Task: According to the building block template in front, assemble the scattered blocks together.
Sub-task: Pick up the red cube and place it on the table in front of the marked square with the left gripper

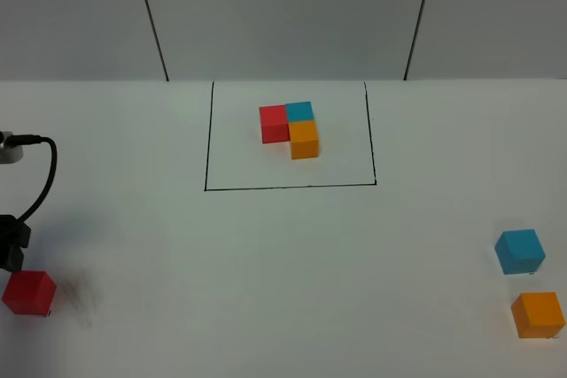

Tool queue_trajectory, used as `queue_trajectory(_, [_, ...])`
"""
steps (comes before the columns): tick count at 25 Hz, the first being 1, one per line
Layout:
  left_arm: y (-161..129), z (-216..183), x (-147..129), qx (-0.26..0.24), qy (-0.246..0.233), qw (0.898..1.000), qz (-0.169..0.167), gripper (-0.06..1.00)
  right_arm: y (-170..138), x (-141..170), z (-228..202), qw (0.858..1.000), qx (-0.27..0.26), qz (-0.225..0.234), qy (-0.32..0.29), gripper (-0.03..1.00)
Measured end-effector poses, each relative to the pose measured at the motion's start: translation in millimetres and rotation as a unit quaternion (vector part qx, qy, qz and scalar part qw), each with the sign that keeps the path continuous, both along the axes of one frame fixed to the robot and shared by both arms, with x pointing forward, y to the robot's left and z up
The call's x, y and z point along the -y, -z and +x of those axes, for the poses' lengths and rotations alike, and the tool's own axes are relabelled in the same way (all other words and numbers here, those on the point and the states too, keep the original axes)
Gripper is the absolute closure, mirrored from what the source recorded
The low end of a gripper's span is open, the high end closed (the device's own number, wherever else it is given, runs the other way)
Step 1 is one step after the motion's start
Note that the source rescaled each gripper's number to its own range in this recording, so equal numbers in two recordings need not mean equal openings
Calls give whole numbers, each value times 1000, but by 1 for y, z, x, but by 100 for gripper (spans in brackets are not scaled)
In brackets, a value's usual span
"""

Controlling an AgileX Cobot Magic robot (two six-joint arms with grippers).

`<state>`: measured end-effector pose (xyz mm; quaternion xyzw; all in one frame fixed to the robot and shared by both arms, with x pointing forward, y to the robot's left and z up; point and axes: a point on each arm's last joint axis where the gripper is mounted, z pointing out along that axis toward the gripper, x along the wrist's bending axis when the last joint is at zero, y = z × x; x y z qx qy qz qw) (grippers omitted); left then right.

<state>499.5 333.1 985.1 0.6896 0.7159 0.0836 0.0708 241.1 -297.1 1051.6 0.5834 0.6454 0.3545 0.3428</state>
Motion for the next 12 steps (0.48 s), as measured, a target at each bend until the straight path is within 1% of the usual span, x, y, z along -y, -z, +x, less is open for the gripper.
queue_trajectory(5, [14, 9, -1, -3, -2, 1000, -4, -1, 0, 0, 0, 1000, 0, 0, 0, 33])
queue_trajectory(12, [29, 13, -1, -27, -3, 1000, -8, -1, 0, 0, 0, 1000, 0, 0, 0, 33])
